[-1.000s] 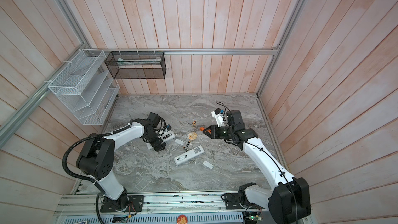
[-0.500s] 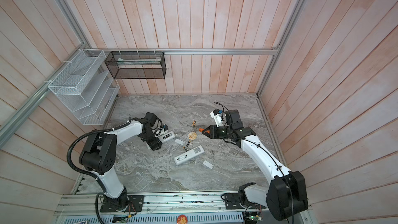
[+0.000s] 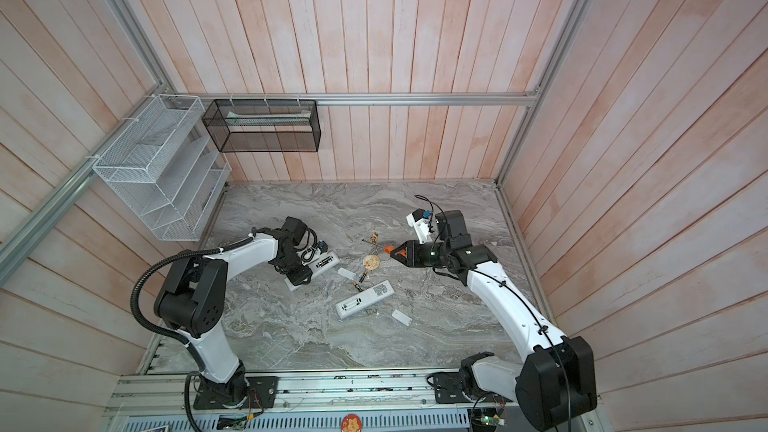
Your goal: Unload the batteries from the remote control
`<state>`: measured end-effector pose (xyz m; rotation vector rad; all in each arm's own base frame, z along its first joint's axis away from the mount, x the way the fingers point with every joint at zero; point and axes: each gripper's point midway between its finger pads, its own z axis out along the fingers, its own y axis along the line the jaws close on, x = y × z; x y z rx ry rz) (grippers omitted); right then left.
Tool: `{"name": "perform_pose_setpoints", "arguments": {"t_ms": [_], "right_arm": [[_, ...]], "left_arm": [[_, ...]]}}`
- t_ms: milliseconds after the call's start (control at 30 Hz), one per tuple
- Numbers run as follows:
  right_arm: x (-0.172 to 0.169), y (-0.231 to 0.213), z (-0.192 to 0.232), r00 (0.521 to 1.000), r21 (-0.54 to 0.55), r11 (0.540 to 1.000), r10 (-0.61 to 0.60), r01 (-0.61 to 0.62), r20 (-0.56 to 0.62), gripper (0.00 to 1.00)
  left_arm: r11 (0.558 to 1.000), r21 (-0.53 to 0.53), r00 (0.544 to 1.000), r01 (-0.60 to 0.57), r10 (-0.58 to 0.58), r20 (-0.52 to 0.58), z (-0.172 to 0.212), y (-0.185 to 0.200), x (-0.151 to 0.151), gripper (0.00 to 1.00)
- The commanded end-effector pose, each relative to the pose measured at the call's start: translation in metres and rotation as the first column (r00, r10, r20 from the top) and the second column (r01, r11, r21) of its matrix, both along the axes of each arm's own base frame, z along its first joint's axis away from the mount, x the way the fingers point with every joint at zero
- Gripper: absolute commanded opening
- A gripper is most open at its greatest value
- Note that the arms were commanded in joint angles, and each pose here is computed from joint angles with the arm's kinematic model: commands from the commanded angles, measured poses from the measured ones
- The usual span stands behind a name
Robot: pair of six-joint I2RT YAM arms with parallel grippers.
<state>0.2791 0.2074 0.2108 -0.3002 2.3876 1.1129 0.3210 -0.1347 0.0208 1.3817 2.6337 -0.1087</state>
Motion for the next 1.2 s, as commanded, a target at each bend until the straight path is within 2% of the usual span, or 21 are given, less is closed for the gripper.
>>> {"name": "perform_pose_setpoints", "arguments": {"t_ms": [0, 200, 333, 467, 567, 700, 800, 1033, 1167], "right_arm": [[0.001, -0.005, 0.024, 0.998, -0.012, 1.000, -0.007, 0.008, 0.062, 0.00], [-0.006, -0.012, 0.034, 0.997, -0.032, 0.999, -0.031, 0.034, 0.069, 0.00], [-0.020, -0.024, 0.028, 0.997, -0.082, 0.994, -0.071, 0.072, 0.011, 0.00], [-0.041, -0.041, 0.019, 0.988, -0.174, 0.979, -0.124, 0.107, -0.090, 0.00], [-0.057, -0.054, 0.024, 0.982, -0.220, 0.967, -0.155, 0.128, -0.105, 0.00], [-0.074, -0.064, 0.031, 0.978, -0.252, 0.958, -0.171, 0.137, -0.116, 0.00], [-0.084, -0.065, 0.028, 0.976, -0.261, 0.958, -0.160, 0.118, -0.149, 0.00], [-0.095, -0.066, 0.024, 0.971, -0.305, 0.949, -0.139, 0.075, -0.193, 0.00], [-0.096, -0.063, 0.028, 0.971, -0.310, 0.949, -0.127, 0.060, -0.203, 0.00]], "left_arm": [[0.997, -0.062, 0.999, 0.044, -0.042, 0.030, 0.019, -0.020, -0.010, 0.32], [0.987, -0.113, 0.981, 0.111, -0.091, 0.171, 0.065, -0.041, -0.019, 0.29], [0.964, -0.126, 0.955, 0.235, -0.205, 0.214, 0.079, -0.071, -0.053, 0.29], [0.932, -0.072, 0.925, 0.356, -0.340, 0.171, 0.061, -0.101, -0.101, 0.29], [0.909, -0.039, 0.903, 0.416, -0.407, 0.136, 0.043, -0.115, -0.131, 0.29], [0.875, -0.050, 0.872, 0.481, -0.472, 0.131, 0.031, -0.132, -0.159, 0.29], [0.855, -0.045, 0.852, 0.516, -0.507, 0.130, 0.025, -0.138, -0.170, 0.29], [0.850, 0.009, 0.849, 0.526, -0.526, 0.057, -0.010, -0.126, -0.176, 0.34], [0.844, 0.032, 0.843, 0.536, -0.537, 0.030, -0.027, -0.119, -0.180, 0.40]]}}
